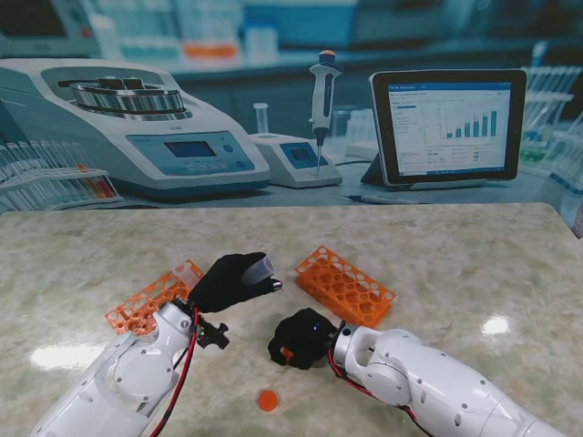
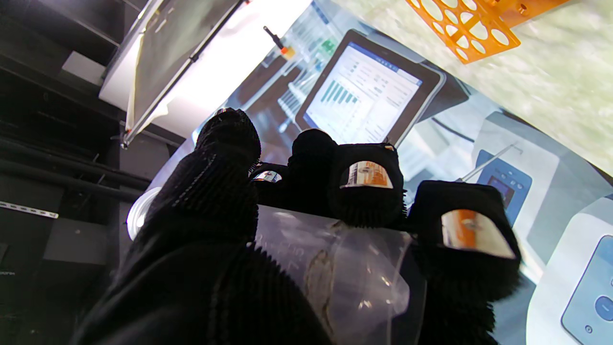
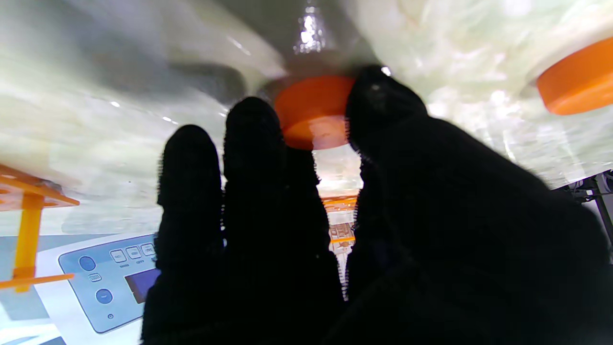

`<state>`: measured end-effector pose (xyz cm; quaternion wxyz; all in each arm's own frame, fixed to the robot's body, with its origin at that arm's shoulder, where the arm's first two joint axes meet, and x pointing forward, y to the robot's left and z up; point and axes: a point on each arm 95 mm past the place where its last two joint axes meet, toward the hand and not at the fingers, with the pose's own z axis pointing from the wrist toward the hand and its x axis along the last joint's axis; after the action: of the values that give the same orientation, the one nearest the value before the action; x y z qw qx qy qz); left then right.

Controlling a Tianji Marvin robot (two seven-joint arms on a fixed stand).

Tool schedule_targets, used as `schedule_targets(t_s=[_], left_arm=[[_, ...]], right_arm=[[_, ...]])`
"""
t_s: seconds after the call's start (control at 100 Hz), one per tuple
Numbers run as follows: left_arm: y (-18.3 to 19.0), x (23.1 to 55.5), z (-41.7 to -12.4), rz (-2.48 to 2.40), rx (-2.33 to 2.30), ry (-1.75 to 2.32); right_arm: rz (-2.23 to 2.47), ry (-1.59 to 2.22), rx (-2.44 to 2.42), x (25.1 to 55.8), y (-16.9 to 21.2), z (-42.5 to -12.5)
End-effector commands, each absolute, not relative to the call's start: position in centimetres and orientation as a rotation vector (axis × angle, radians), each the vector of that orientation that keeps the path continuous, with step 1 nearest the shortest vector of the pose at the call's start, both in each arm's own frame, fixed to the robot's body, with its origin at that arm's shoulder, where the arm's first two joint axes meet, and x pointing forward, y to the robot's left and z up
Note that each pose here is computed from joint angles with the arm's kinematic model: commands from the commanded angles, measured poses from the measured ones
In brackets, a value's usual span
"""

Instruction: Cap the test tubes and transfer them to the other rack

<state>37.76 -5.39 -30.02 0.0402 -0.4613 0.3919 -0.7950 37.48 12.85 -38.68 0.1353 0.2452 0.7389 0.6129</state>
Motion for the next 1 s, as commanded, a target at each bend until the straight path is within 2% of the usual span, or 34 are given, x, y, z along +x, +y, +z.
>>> schedule_targets(t_s=[0.0, 0.99], left_arm=[[-5.5, 37.7, -29.9, -2.435, -1.417, 1.202], [-5.5, 37.8, -29.9, -2.428, -1.422, 1.198]], right_arm=[[1.673, 2.222, 0.758, 36.5, 11.3, -41.7], [1.606, 2.213, 0.717, 36.4, 10.3, -40.6]])
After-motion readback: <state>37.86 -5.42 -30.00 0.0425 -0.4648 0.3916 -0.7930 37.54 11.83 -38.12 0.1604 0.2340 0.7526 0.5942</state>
